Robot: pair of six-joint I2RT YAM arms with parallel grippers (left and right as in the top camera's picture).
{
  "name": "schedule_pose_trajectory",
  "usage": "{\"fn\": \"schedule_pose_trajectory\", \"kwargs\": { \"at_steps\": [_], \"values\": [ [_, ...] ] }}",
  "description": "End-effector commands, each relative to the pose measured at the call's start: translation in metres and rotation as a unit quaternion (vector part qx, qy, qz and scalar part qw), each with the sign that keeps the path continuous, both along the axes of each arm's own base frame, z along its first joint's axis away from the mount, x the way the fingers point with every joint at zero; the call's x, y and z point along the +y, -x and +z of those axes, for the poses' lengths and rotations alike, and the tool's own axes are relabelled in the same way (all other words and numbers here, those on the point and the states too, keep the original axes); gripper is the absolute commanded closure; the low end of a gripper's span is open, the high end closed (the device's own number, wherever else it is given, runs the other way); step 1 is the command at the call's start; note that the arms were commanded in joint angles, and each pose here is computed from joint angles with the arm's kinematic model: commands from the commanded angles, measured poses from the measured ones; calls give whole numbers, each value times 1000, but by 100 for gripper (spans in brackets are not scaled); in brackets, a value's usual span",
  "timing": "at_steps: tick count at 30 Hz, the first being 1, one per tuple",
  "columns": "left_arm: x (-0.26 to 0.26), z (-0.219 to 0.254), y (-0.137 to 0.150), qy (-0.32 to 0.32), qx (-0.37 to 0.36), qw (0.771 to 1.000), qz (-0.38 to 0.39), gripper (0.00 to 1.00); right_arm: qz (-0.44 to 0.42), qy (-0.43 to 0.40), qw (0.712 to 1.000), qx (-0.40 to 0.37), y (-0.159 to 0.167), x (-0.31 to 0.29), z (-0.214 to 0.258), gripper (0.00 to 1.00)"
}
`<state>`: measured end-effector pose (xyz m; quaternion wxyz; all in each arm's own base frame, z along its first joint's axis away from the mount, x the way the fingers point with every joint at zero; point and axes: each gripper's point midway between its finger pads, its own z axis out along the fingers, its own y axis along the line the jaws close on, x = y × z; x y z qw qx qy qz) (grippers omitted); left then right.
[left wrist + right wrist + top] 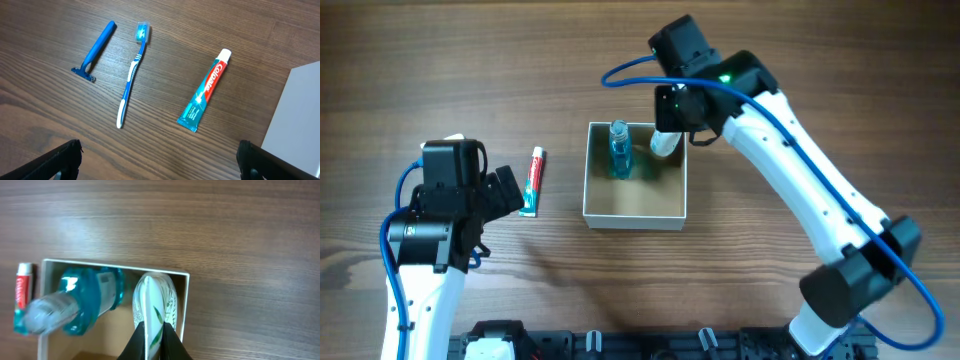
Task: Pack container
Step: 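Carry the lotion tube into the box and release it upright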
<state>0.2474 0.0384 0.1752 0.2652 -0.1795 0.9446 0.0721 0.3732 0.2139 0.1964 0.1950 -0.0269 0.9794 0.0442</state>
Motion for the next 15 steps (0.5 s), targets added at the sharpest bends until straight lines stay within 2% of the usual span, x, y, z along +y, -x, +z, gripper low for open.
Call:
{"fn": "schedule_pose_trajectory", "kwargs": {
  "at_steps": [1,2,3,5,6,8,12,15],
  "values": [
    [-1,7,-3,8,-11,1000,6,0,-23,12,1000,-8,-12,-1,-8,96],
    [-1,7,-3,8,-11,1000,6,0,-23,14,1000,-5,-12,-1,-10,95],
    [-1,7,-3,8,-11,1000,6,0,-22,15,1000,-2,-12,0,-13,89],
    [-1,7,-3,8,-11,1000,6,0,-22,15,1000,-1,-12,0,-14,73],
    [-1,7,-3,8,-11,1000,6,0,-21,15,1000,-1,-12,0,-14,69],
    [-1,7,-3,8,-11,1000,6,0,-7,16,1000,0,-11,1,-14,50],
    [-1,7,-3,8,-11,1000,6,0,4,19,1000,-3,-8,-1,-7,47],
    [-1,7,-3,8,-12,1000,6,0,13,5,999,-33,-4,-3,19,46]
  ]
}}
